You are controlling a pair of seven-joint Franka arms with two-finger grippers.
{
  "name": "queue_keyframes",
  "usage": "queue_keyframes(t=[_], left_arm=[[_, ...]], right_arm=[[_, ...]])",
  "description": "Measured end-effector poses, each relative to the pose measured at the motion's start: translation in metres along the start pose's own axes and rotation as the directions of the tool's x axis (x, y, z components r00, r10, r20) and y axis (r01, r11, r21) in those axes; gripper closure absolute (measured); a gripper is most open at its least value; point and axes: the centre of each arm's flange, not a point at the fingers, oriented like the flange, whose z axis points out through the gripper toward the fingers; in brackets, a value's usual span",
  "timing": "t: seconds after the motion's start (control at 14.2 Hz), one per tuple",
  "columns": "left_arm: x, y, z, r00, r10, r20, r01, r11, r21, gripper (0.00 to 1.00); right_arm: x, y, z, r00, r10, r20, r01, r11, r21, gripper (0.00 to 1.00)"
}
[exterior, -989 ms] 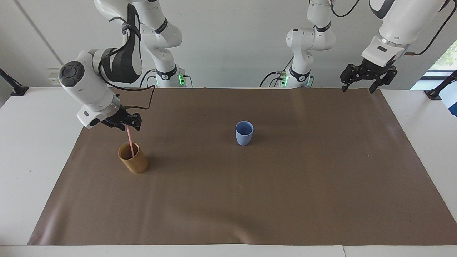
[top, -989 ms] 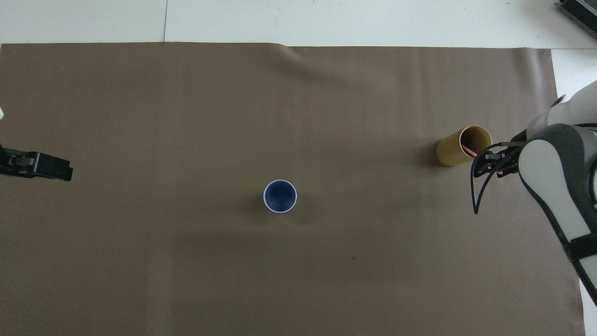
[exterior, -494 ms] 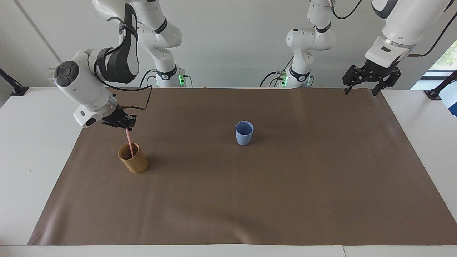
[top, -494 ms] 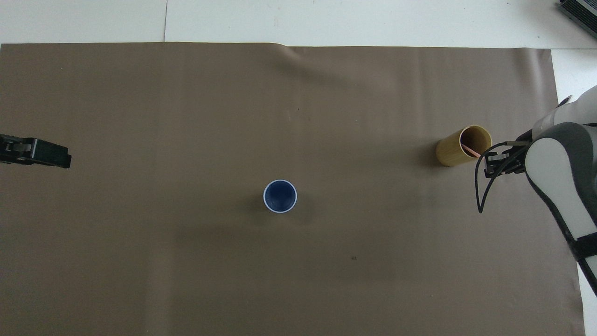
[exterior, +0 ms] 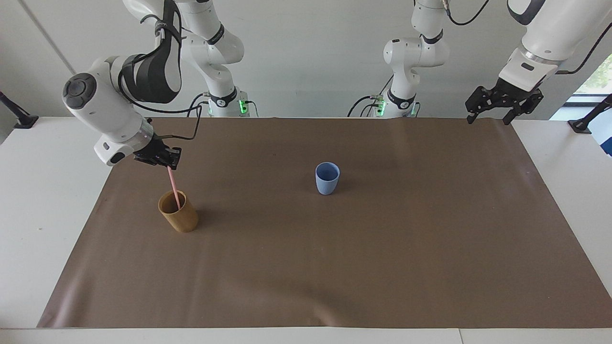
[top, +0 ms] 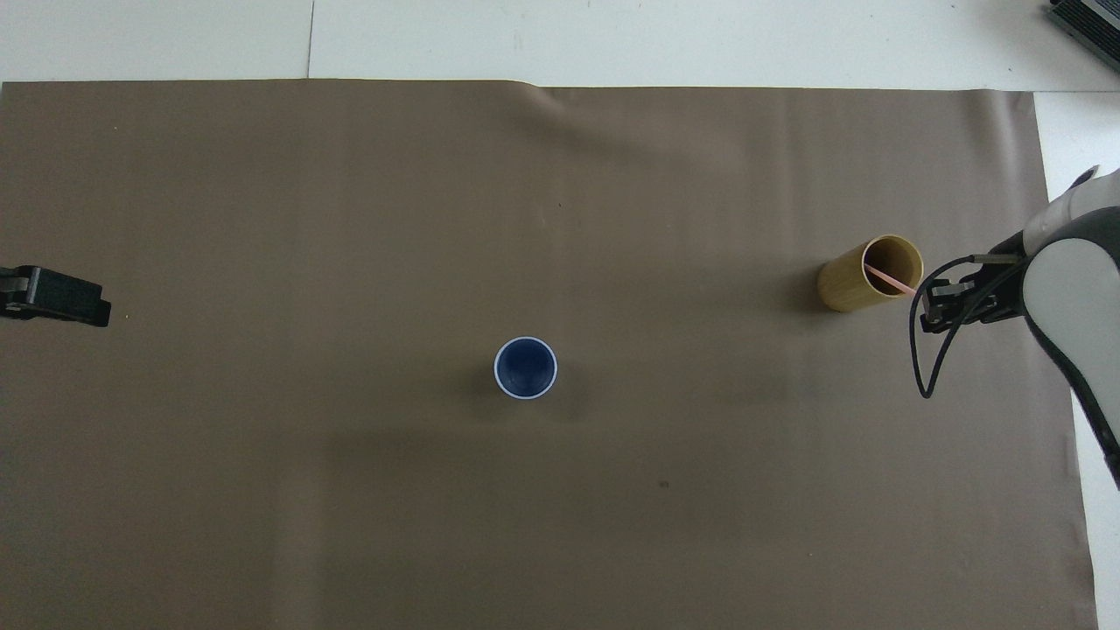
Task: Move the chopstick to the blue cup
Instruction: 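Reach the right gripper to the pink stick and grasp it, then pull the pink stick out of the tan cup with the right gripper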
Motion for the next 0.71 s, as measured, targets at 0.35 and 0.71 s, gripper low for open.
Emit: queue_keyframes(t=[0.35, 0.71], left_arm=[[0.000, -0.003, 0.000, 1.000, -0.005, 0.000, 0.005, 1.000, 0.000, 0.00], [0.000, -0.002, 0.000, 1.000, -0.004, 0.000, 0.004, 1.000, 0.000, 0.00]], right_arm=[[-0.037, -0.006, -0.067, 1.000, -0.001, -0.011, 0.002, 1.000, 0.008, 0.92], [-0.064, -0.058, -0.095, 0.991, 0.132, 0.031, -0.133, 0.991, 0.032, 0.92]])
